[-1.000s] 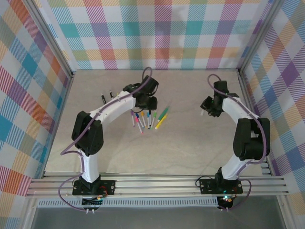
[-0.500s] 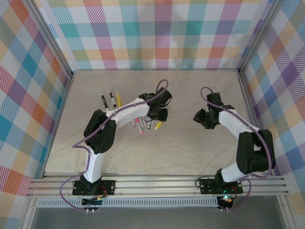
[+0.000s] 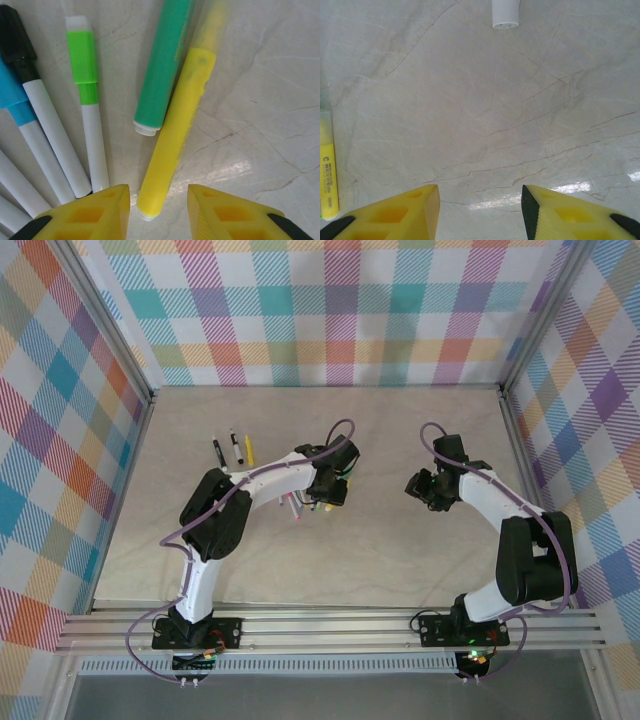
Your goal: Open the pen caps
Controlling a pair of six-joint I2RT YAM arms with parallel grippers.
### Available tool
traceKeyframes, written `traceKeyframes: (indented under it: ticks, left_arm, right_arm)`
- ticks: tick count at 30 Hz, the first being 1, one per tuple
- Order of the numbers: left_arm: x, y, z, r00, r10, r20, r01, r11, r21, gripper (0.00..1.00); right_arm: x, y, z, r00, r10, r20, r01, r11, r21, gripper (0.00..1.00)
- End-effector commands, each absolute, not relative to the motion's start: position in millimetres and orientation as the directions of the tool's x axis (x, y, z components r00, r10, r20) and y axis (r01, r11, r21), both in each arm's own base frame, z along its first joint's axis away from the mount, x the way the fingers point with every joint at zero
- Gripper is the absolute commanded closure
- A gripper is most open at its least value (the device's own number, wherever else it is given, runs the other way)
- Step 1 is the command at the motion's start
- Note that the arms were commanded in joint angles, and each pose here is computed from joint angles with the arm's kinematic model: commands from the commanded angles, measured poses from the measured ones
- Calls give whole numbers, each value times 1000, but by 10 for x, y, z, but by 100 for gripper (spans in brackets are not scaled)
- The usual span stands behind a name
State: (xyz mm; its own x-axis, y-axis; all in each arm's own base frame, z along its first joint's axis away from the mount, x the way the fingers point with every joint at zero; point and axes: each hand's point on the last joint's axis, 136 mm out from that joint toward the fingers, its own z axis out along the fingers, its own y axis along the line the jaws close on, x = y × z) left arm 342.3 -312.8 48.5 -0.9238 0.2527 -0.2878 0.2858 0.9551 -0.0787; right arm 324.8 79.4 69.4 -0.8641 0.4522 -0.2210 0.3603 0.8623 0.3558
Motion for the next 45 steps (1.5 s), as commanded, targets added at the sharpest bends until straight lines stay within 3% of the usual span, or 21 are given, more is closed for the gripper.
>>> traceKeyframes:
  ticks: [1,34,45]
  left_arm:
    - [3321,-3120,321,-932,262,-250,284,957,-57,65]
    - [3183,-3302,-320,-936,308,-172,323,944,-72,68]
    - [3123,-3313,-404,-932,329,-150,341,938,-61,88]
  right_arm:
    - [3249,852,660,-873,442,-208,349,863,366,51]
    - [3260,980,638,-879,434,-195,337,857,390,53]
    - [3255,1058,655,-885,424,-194,321,855,407,53]
